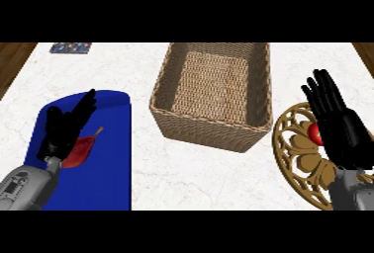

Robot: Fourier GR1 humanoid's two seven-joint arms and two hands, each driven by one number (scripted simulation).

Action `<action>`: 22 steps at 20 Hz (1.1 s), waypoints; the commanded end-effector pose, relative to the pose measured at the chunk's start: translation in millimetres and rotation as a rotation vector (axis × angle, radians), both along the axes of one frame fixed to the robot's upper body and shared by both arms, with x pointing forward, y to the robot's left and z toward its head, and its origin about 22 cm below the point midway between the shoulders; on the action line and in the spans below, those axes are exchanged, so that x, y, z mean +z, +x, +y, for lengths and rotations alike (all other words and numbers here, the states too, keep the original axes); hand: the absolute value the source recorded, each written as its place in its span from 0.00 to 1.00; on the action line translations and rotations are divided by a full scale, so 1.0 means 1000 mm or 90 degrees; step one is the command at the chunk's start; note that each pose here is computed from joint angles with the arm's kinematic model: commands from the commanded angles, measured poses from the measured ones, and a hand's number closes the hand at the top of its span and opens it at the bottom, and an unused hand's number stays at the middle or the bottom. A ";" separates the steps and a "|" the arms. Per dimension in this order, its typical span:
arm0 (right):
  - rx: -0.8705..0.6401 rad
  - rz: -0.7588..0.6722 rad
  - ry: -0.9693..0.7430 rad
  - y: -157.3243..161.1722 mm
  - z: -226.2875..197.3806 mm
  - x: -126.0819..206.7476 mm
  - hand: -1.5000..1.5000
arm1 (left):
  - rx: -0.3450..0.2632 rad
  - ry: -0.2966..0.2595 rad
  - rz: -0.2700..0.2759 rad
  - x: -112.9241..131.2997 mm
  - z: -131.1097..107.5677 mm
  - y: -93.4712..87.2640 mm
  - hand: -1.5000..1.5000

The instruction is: Pick the tomato from the placemat and place it in the basket

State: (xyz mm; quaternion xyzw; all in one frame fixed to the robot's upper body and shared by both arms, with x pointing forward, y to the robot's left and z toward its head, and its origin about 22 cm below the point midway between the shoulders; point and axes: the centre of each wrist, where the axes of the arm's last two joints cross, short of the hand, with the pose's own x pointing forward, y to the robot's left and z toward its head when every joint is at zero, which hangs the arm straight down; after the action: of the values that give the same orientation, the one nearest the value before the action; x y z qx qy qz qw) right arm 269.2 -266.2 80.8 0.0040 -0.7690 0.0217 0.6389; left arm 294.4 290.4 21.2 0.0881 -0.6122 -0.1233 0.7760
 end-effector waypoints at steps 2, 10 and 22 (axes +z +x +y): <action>0.170 0.007 -0.016 0.016 0.003 0.009 1.00 | -0.020 0.044 -0.106 0.020 0.007 0.005 0.50; 0.446 0.039 0.151 0.006 0.056 -0.013 1.00 | -0.050 0.073 -0.252 0.045 0.002 0.004 0.50; 0.151 -0.072 -0.485 0.011 0.002 0.146 0.00 | -0.063 0.070 -0.255 0.046 -0.004 -0.006 0.50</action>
State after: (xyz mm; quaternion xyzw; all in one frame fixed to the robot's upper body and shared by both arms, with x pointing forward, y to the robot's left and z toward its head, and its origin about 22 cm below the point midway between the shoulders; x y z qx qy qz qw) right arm 275.0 -249.7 174.4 -0.0035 -0.7635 0.3110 0.5659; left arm 292.1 292.7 69.4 0.1286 -0.7486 -0.1689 0.6281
